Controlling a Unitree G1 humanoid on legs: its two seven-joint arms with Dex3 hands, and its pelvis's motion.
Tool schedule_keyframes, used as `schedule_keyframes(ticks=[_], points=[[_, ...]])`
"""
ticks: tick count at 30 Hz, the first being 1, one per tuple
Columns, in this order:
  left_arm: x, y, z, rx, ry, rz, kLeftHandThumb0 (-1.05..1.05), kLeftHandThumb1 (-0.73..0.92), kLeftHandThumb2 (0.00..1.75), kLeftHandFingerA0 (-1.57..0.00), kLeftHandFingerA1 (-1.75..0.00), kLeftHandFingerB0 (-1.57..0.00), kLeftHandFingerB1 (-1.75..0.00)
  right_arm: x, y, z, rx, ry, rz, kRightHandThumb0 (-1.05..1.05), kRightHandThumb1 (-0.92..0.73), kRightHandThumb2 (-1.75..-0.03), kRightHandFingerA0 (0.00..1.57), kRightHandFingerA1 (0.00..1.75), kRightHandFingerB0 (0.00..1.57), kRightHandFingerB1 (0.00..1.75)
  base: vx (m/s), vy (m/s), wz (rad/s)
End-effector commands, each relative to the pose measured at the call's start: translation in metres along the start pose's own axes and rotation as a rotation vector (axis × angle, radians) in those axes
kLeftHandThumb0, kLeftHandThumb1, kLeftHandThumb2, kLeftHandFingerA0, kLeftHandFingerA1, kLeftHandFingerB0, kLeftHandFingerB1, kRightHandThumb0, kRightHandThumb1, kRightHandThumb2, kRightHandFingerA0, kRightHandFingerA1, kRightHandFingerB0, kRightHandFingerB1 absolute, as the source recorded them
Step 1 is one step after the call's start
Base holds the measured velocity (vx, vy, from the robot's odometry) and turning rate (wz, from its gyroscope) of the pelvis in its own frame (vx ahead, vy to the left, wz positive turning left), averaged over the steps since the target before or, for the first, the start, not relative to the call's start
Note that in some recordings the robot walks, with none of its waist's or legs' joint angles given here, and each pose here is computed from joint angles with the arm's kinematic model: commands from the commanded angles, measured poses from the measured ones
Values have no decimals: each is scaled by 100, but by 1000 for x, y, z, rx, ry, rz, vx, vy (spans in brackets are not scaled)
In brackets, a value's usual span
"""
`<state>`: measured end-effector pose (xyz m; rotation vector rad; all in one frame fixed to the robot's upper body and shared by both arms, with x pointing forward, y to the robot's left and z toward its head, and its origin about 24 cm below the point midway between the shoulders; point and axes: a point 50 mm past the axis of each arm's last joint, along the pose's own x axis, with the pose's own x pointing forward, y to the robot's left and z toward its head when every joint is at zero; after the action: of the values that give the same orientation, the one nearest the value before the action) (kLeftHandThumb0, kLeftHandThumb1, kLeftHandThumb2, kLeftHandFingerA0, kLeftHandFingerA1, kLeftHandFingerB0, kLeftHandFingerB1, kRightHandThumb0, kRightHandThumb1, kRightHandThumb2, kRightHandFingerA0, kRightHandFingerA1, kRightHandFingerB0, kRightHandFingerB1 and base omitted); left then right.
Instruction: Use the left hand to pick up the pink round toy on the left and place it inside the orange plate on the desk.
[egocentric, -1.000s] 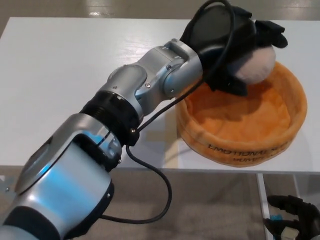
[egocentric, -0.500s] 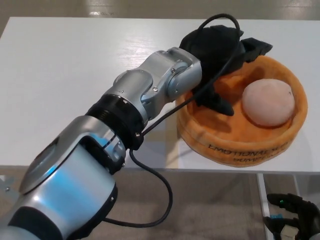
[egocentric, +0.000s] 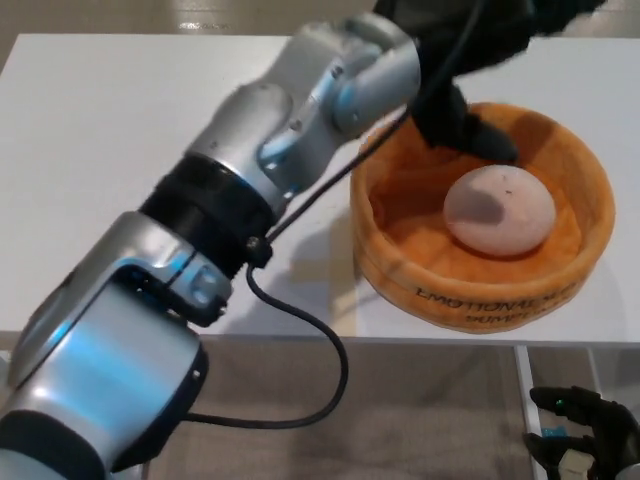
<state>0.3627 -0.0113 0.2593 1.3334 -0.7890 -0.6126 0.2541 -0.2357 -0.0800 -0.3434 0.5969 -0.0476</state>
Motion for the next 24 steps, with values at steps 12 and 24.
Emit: schedule_keyframes(ticks=[12,24], points=[[-176,90,12,-422,-375,583,0,68,71,-26,-38,-50,-38,0,-8,-3,-23,24,1,-29,-60,-58,46,40,42,37,0,0,0],[-264,23,9,-1037,-400,458,-25,68,60,-31,-40,-68,-44,-3,-8,-9,-28,41,2,-29,-60,-58,46,40,42,37,0,0,0]])
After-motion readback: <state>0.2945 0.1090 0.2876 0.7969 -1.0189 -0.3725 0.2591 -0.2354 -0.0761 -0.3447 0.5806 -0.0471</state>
